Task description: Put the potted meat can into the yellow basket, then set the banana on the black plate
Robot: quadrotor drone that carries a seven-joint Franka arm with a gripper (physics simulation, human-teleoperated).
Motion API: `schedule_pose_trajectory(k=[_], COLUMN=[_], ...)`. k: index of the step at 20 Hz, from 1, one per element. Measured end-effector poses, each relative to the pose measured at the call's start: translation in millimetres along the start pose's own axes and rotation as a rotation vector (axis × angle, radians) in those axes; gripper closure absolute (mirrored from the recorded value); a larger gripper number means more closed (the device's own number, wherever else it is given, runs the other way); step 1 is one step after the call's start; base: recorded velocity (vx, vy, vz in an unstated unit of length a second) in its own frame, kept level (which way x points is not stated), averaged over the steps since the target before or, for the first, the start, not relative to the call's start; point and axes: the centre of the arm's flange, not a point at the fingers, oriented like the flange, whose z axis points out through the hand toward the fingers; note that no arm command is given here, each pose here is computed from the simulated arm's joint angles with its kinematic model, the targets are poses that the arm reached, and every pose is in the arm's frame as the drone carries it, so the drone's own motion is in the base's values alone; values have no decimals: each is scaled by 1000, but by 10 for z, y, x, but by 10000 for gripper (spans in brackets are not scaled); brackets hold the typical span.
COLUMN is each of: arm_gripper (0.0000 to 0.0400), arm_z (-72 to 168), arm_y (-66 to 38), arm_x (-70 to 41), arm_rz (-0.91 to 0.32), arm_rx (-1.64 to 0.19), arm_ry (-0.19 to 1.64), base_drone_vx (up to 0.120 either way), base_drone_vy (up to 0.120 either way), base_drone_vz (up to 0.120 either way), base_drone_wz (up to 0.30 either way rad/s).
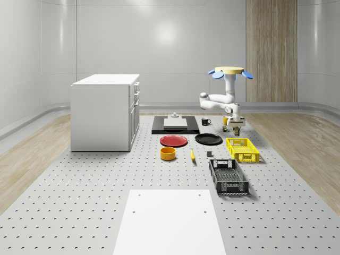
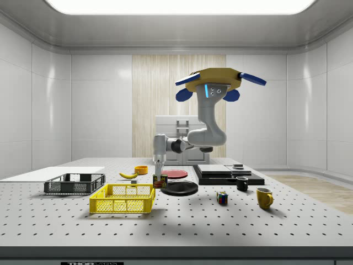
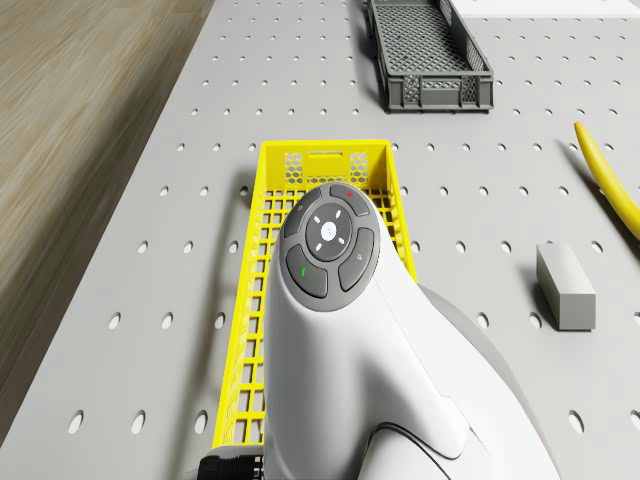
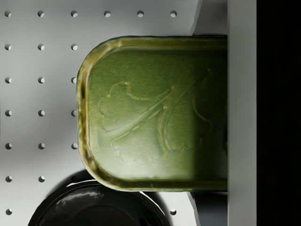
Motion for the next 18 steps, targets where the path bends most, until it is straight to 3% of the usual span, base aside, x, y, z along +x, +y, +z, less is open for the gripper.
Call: schedule_pose_trajectory(k=[18], arm_gripper=[115], arm_z=[0], arm_y=[0], arm_x=[0], arm_rz=[0], arm_rx=[0], arm_ry=[0], base_drone_vx=[120], base_drone_vy=[0], base_drone_vz=[0], base_drone_wz=[0])
